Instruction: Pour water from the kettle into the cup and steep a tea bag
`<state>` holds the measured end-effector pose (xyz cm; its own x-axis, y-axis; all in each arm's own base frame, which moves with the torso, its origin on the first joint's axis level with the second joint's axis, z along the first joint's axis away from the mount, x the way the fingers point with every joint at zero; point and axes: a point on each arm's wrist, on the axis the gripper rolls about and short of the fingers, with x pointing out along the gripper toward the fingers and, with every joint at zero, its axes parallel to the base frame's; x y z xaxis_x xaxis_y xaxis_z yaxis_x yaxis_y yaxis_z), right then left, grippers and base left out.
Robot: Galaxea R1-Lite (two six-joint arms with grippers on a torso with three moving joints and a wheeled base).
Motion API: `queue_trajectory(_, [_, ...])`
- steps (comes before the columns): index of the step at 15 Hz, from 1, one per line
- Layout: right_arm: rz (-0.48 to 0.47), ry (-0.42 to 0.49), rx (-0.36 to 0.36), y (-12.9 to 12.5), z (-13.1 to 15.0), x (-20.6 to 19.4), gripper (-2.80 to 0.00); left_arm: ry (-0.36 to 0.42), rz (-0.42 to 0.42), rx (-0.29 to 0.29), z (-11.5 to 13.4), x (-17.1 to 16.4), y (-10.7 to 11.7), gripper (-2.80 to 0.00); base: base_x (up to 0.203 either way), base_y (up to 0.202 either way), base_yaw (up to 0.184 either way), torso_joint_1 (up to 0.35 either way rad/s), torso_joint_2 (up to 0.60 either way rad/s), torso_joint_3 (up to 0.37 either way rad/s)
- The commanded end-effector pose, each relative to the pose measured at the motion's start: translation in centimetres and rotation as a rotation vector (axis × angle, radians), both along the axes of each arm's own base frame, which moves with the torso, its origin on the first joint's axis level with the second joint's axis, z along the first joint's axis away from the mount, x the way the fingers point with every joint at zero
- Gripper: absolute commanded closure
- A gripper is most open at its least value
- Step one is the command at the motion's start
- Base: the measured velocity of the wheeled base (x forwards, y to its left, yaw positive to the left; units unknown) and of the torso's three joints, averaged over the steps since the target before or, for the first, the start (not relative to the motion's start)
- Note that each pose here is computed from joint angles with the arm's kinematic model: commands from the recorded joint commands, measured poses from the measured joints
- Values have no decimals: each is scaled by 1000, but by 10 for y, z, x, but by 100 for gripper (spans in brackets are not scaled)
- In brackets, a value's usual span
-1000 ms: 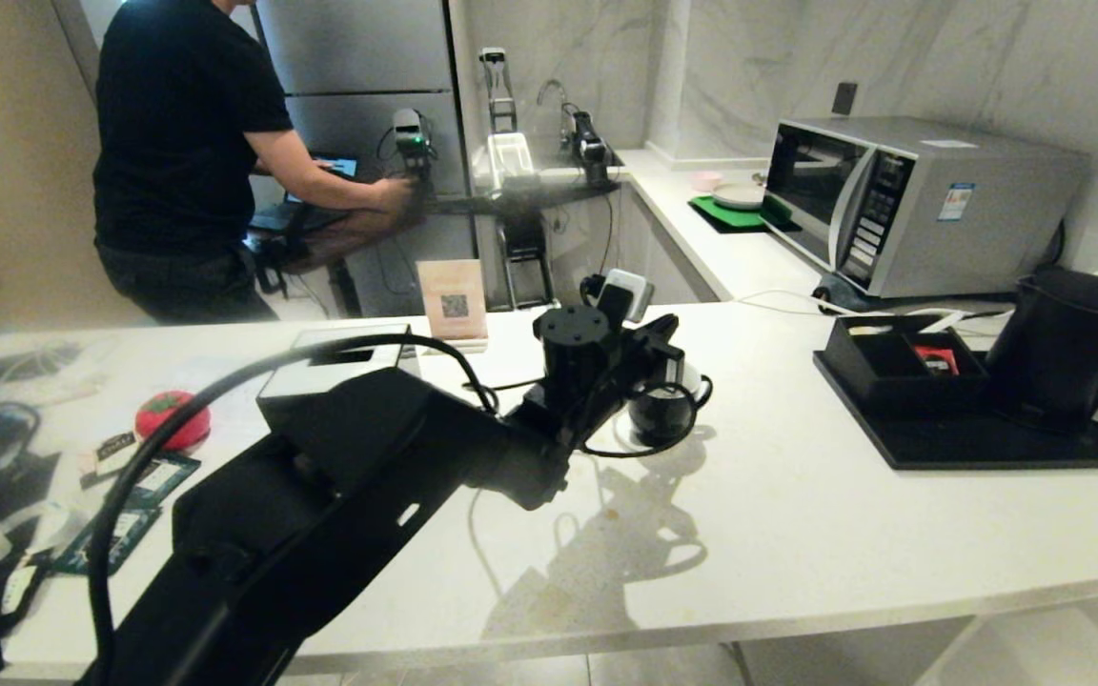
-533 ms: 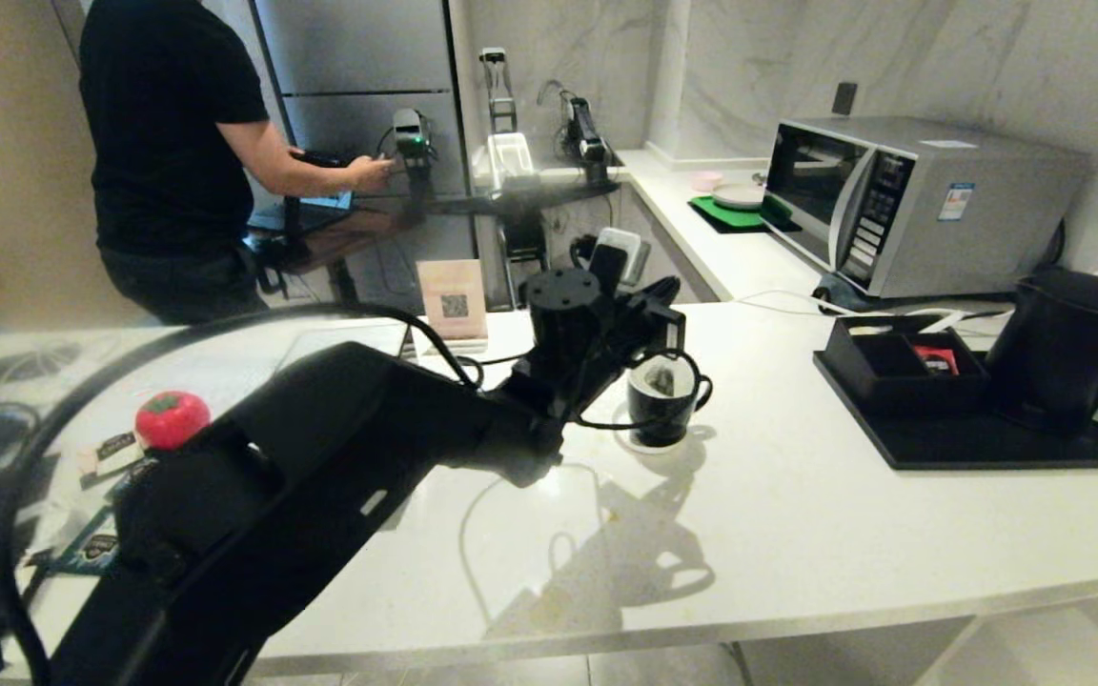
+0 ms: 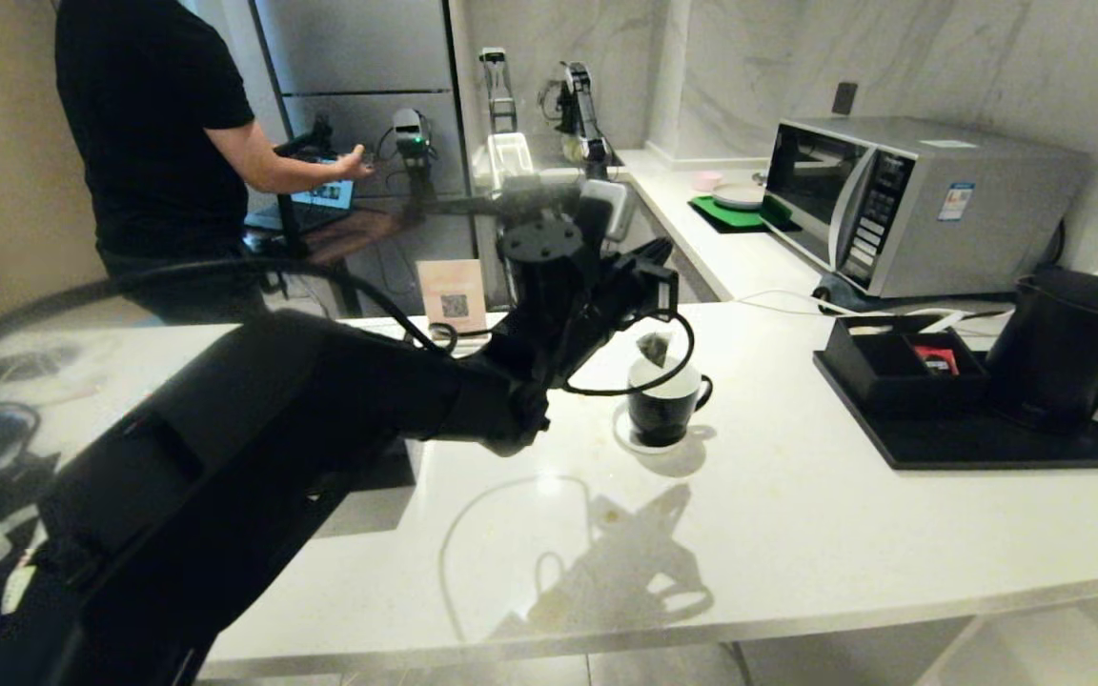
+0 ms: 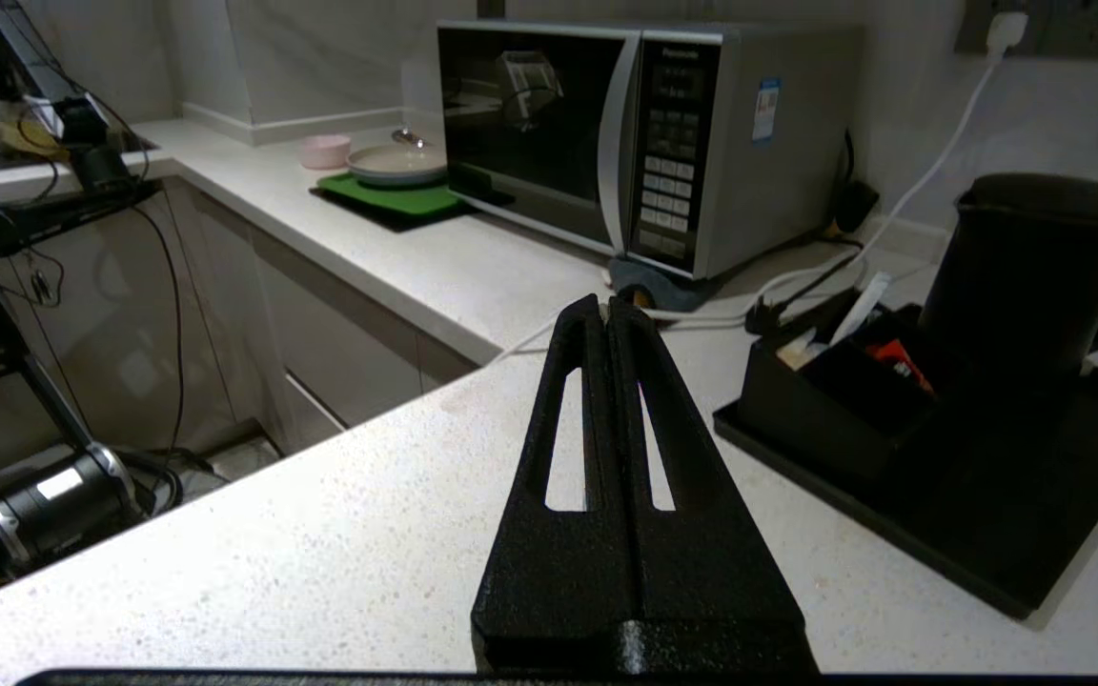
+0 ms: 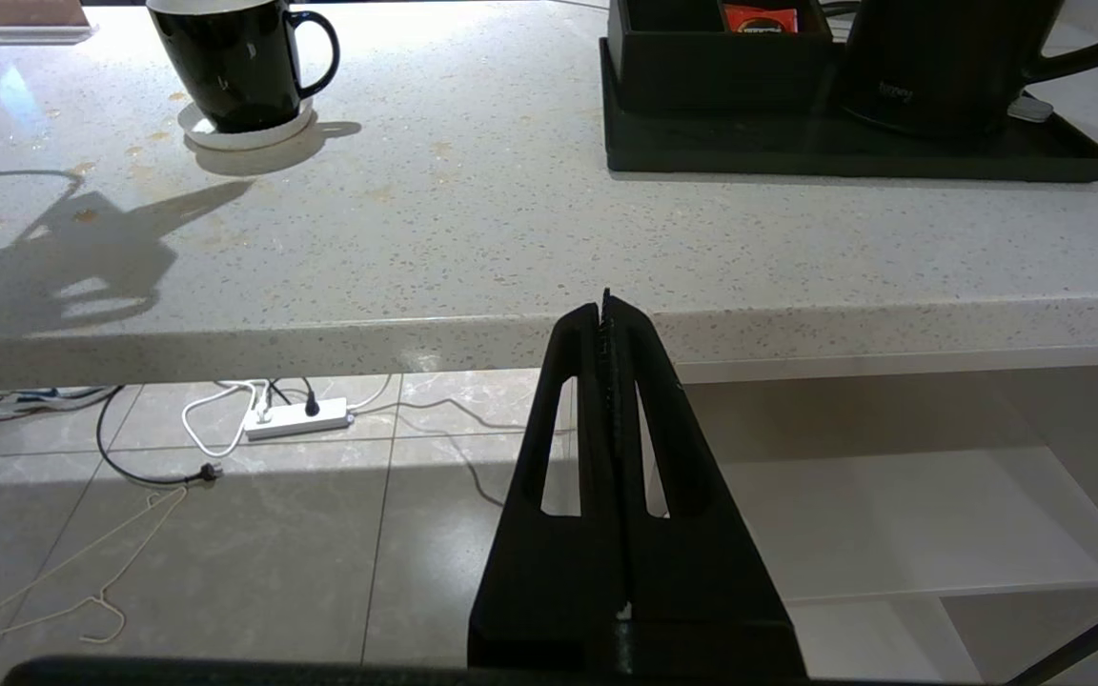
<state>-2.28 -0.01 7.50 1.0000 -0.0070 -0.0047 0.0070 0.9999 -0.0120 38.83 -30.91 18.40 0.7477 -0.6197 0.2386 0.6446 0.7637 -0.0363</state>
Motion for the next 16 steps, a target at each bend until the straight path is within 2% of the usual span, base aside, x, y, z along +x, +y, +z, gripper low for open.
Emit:
queue_trajectory(1, [-1,1,0,0,0,0,0,-20,3,-15,20,-6,6,0,0,0,0,0,0,0])
queue_trajectory(4, [0,1,0,0,0,0,0,-20,11,-16,32,-10,10,0,0,0,0,0,0,0])
queue_trajectory(7, [0,1,0,0,0,0,0,-11,60,-27,37,-13,13,0,0,0,0,0,0,0])
queue_trajectory(10, [-1,1,0,0,0,0,0,0,69,-13,42,-21,19,0,0,0,0,0,0,0])
queue_trajectory(14, [-1,1,0,0,0,0,0,-21,97,21,59,-30,34,0,0,0,0,0,0,0])
queue_trajectory(16, [-1,1,0,0,0,0,0,-33,116,16,68,-30,44,0,0,0,0,0,0,0])
